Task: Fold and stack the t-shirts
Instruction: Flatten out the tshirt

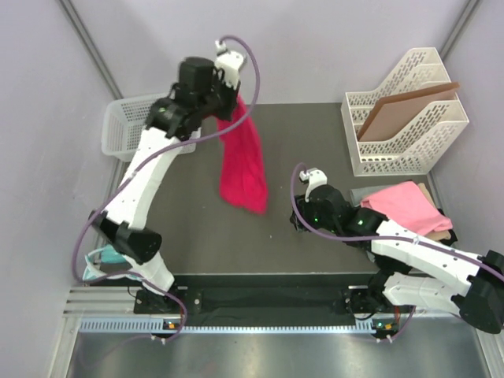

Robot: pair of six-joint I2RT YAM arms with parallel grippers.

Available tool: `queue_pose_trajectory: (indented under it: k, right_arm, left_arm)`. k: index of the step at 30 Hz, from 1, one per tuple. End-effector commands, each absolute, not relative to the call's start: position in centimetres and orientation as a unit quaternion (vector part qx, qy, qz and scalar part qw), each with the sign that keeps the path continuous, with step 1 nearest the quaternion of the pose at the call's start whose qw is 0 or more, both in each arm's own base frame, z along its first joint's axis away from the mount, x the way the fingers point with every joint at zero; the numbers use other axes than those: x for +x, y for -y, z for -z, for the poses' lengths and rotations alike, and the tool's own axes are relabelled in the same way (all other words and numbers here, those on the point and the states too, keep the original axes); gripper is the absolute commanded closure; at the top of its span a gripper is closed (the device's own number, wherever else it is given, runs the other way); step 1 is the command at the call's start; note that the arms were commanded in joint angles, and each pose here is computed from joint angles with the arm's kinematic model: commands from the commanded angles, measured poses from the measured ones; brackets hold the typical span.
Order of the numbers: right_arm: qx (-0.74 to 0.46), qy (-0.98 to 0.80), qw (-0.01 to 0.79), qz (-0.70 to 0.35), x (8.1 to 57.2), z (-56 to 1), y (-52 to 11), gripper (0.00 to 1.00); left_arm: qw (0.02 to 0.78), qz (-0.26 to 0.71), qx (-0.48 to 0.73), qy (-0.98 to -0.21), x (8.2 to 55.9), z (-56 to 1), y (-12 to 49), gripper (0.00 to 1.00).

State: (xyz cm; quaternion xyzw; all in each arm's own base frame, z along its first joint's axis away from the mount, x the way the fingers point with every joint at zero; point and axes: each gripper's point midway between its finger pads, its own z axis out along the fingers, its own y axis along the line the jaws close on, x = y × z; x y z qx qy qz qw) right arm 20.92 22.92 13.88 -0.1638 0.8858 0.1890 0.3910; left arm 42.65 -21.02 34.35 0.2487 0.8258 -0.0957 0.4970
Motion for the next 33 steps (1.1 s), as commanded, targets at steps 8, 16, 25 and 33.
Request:
queue_pose_trajectory:
  k: [8, 16, 25, 33]
  right_arm:
    - [-0.147, -0.869, 0.431, -0.192, 21.6, -16.2, -22.7, 0.55]
    - [-0.121, -0.870, 0.452, -0.154, 22.8, -17.6, -21.4, 0.56]
    - [-0.098, -0.874, 0.462, -0.112, 23.5, -17.9, -19.7, 0.44]
    - [-0.167, -0.899, 0.387, -0.117, 24.9, -12.7, -24.4, 0.33]
  left_arm:
    - [0.431, 0.254, 0.407, -0.764, 23.2, -38.3, 21.8, 1.00]
    - [0.247, 0.247, 0.426, -0.834, 18.9, -22.2, 19.6, 1.00]
    - [0.205, 0.202, 0.428, -0.857, 18.0, -16.7, 17.3, 1.00]
    - [0.206, 0.222, 0.450, -0.840, 17.1, -19.0, 17.5, 1.00]
